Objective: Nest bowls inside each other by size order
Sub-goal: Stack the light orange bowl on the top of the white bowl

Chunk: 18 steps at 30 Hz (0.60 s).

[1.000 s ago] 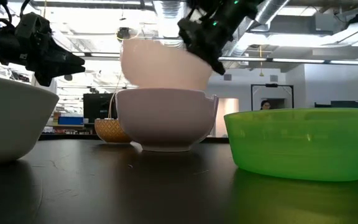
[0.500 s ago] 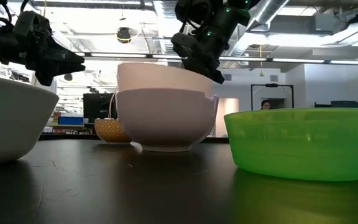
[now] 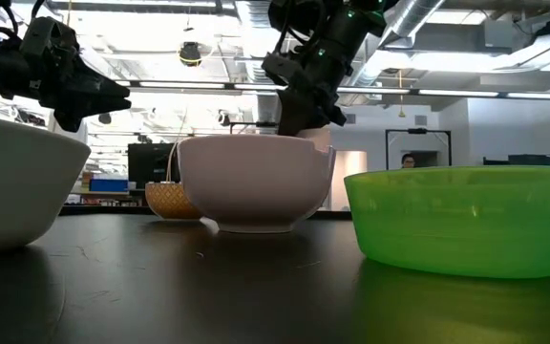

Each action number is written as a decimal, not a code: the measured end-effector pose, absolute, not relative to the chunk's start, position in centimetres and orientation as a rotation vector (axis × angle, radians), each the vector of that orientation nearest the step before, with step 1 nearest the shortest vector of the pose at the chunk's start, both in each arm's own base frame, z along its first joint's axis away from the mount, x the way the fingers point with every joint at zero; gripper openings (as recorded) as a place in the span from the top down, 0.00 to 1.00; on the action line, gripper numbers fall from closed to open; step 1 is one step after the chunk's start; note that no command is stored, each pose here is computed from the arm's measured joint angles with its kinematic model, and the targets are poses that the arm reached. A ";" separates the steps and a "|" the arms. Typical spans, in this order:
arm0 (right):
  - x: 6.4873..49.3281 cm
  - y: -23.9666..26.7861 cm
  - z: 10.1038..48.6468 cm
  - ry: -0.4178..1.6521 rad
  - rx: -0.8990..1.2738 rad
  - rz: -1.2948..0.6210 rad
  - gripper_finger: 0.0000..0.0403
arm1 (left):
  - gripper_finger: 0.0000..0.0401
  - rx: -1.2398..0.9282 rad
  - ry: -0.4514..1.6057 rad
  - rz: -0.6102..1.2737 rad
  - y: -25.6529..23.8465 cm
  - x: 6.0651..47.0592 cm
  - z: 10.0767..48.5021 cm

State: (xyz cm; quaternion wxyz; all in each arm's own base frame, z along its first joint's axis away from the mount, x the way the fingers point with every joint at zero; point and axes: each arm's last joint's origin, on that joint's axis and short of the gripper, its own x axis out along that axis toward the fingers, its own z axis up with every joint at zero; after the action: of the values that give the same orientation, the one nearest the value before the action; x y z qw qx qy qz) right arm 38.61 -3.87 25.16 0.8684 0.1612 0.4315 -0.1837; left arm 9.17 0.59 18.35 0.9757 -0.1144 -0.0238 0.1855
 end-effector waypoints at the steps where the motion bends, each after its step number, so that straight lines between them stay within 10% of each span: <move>1: 38.6 -3.9 25.2 0.903 0.337 -0.384 0.74 | 0.68 -0.231 -0.048 0.374 0.6 9.2 18.3; 18: 39.0 -3.9 29.8 0.869 0.242 -0.373 0.50 | 0.68 -0.231 -0.048 0.373 0.6 9.2 18.4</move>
State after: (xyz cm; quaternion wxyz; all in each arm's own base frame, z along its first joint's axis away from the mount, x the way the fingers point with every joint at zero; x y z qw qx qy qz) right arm 39.03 -3.91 29.82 0.8831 0.1165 0.4176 -0.1792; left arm 9.17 0.59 18.35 0.9757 -0.1147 -0.0238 0.1850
